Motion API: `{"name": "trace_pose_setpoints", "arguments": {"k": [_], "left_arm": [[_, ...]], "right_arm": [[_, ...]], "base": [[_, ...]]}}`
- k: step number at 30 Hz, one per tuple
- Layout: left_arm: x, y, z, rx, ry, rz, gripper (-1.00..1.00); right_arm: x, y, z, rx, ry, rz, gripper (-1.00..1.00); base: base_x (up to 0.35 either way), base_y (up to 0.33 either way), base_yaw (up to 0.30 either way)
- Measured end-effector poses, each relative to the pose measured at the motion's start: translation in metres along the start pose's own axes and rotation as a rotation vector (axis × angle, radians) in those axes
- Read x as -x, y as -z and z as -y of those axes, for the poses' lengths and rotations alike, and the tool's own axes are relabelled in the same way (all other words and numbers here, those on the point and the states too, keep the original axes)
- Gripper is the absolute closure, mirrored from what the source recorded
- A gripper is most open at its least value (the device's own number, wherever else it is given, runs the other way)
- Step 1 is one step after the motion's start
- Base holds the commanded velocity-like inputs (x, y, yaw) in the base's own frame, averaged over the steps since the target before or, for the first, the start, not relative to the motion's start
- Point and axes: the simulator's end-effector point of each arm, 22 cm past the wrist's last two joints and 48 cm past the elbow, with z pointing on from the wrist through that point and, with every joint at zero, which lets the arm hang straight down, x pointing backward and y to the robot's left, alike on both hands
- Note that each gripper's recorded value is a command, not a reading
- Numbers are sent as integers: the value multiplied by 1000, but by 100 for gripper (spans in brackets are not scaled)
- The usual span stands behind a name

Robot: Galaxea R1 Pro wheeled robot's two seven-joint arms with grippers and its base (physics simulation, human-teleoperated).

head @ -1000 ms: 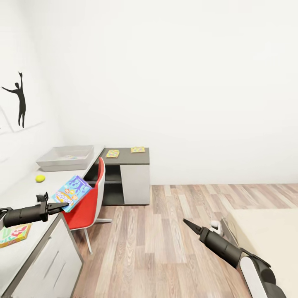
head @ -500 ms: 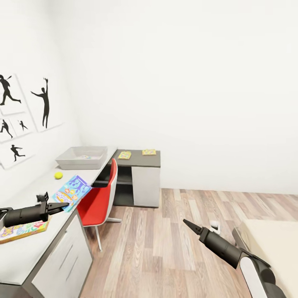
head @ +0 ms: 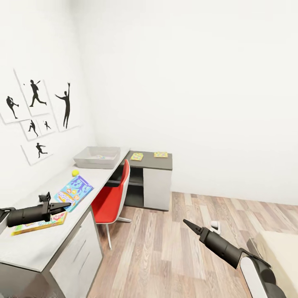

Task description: Put all the toys in the child's room - the three board games (two on the bed and one on the table), the two jigsaw puzzles on the table, and the tennis ball on the table - inside the toy box on the table in the child's room.

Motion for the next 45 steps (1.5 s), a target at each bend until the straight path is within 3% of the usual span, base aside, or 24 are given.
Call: {"name": "trace_pose_setpoints", "arguments": {"k": [18,30,45], "left_arm": [[0,5,7,-6,-2,12,100],[0,6,9,-6,-10,14,100],[0,6,9,-5,-12,13,100]], "right_arm": [[5,2,-9,13,13,10,-100],[6,3,-10,14,17,13,-100],[6,4,-8,11,15,12,-100]], "base": [[20,0,213],[278,-30,91],[290,-199,2]]}}
